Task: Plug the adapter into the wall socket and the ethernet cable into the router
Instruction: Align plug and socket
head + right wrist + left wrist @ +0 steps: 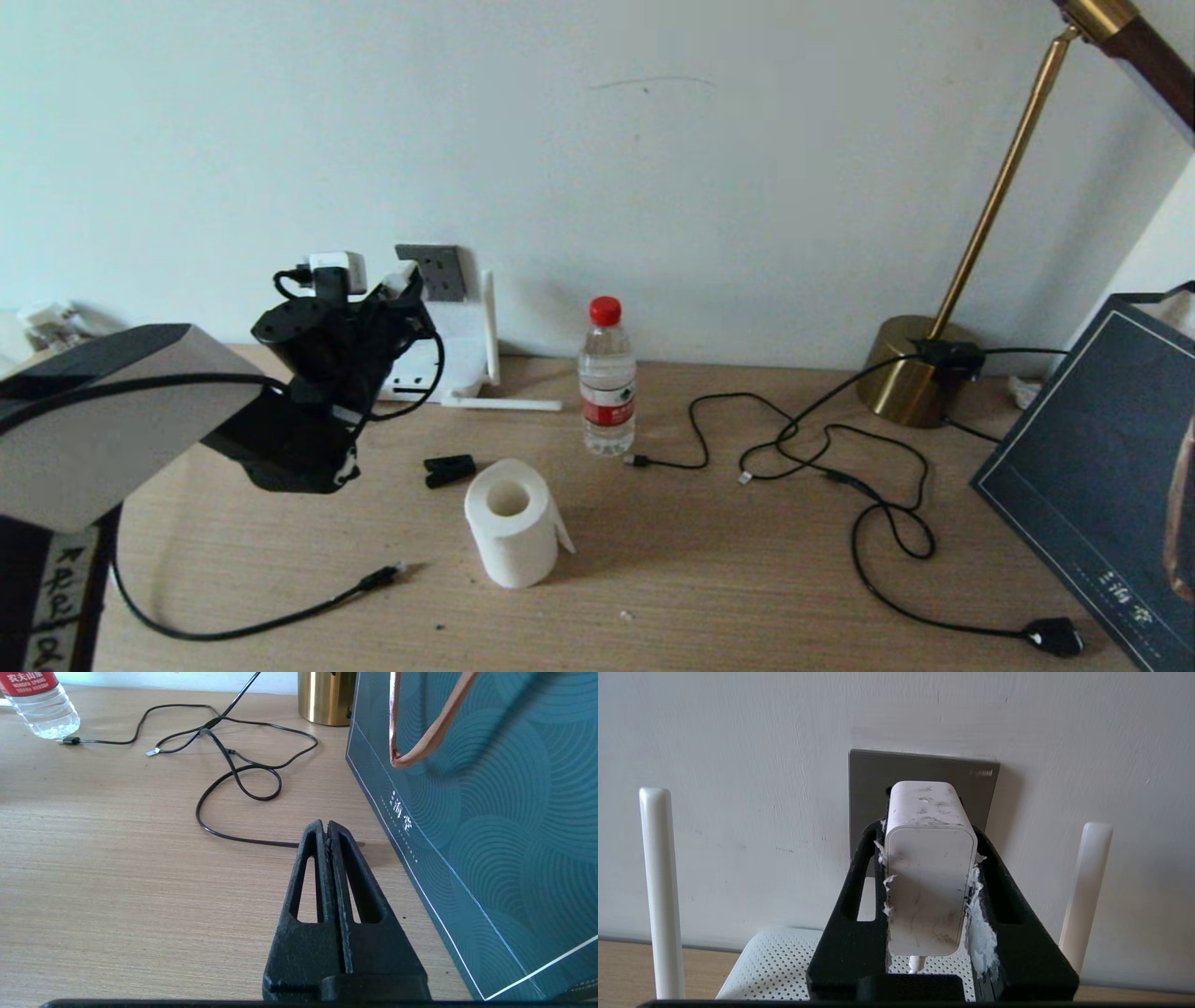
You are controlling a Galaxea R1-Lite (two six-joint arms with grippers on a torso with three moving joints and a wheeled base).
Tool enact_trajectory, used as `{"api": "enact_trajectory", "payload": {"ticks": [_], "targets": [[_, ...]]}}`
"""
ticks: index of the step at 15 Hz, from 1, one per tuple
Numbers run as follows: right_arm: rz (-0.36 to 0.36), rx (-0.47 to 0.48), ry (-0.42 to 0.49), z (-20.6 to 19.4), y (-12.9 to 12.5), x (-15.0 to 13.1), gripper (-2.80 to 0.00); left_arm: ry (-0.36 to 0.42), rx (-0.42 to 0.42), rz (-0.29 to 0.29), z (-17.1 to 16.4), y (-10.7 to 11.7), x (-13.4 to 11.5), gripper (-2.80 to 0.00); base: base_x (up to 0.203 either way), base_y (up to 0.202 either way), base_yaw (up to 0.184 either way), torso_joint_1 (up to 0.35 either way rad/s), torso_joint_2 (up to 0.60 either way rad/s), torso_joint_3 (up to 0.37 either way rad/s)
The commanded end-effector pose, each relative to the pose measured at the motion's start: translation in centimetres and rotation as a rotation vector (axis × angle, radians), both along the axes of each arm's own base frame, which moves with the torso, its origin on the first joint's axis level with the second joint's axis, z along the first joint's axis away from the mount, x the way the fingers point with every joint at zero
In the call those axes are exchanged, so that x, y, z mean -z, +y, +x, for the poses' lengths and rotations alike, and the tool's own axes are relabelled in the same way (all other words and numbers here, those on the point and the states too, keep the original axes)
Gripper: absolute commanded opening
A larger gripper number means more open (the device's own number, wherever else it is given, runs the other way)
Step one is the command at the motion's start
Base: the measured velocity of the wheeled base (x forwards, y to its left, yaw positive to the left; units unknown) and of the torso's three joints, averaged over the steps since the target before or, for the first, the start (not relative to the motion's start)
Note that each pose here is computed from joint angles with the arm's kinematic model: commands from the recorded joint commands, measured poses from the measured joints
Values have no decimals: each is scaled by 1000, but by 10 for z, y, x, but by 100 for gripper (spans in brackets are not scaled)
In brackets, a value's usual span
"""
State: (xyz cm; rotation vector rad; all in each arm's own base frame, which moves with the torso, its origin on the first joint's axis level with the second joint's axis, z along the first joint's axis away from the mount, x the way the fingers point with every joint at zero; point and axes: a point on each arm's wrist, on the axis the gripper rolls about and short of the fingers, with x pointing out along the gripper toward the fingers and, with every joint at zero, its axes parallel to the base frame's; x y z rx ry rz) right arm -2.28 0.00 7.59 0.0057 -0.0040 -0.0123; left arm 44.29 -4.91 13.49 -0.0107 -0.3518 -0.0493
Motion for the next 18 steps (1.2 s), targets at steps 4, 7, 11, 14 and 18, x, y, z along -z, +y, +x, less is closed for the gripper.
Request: {"api": "enact_trajectory", "payload": {"ticks": [4,7,11,14,18], "targets": [[0,0,-1,0,0,0,-280,3,21,20,0,2,3,-280,0,0,0,0,0,0],[0,0,-1,0,0,0,-280,-20,32,39,1,6,13,-280,0,0,0,0,0,0],[1,0,-1,0,0,0,-280,6,66,68,7,14,31,-280,0,0,0,0,0,0],[0,0,-1,0,0,0,-280,-2,80,78,9,20,30,-280,0,0,0,0,0,0],[0,0,-1,0,0,0,-280,-22,73,78,12,23,26,-280,0,0,0,0,0,0]]}}
